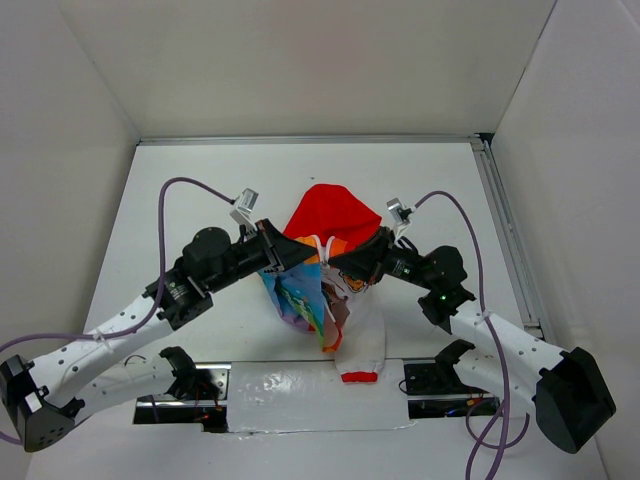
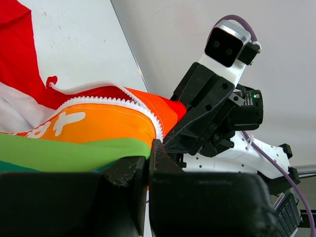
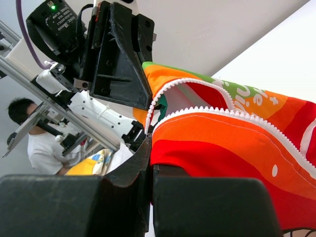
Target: Zip up the jacket
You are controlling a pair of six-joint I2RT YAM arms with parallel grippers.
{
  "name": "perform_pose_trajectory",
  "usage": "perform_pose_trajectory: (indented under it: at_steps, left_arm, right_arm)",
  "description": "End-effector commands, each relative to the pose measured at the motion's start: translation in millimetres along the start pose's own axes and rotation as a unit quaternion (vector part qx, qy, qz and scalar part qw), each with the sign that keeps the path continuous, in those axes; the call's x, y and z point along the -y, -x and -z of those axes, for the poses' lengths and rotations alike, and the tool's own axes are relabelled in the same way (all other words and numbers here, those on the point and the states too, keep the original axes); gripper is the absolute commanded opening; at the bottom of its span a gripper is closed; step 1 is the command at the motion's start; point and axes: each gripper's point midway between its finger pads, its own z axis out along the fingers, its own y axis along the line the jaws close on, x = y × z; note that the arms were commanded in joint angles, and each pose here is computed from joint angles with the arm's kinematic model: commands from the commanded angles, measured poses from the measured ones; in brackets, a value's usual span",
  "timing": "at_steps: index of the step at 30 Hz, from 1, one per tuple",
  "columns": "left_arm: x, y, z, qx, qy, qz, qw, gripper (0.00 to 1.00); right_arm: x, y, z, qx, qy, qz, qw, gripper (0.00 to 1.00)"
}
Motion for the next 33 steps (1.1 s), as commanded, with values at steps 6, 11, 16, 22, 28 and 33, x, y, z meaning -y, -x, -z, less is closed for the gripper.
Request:
perform_pose_trajectory:
  at_steps: [6,11,16,22,28,33]
  left_arm:
    - [18,10,-2,0.014,-0.035,-0.012,0.999,0.00]
    - [15,11,-1,0.020,-0.026,-0.005,0.999,0.00]
    - [17,13,3,0.026,-0.030,0.001,0.999,0.00]
    - [23,18,5,0.035,-0.037,-0.004,0.999,0.00]
    - [19,15,3,0.029,-0.033,-0.004,0.999,0.00]
    - [15,12,1,0.023,-0.028,-0.004,0.999,0.00]
  right_arm:
    - [-15,14,-1,0.029,0.028,0.020,0.999,0.00]
    - [-18,15,1,0.029,0.030,0.023,0.999,0.00]
    - [-14,8,0,0.011,0.025,0.019,0.999,0.00]
    - [-12,2,0,-0.003,0.028,0.014,0.999,0.00]
    - [-15,6,0,0.003,0.031,0.014,0.999,0.00]
    - [-16,13,-1,0.020,0.028,0.015,0.999,0.00]
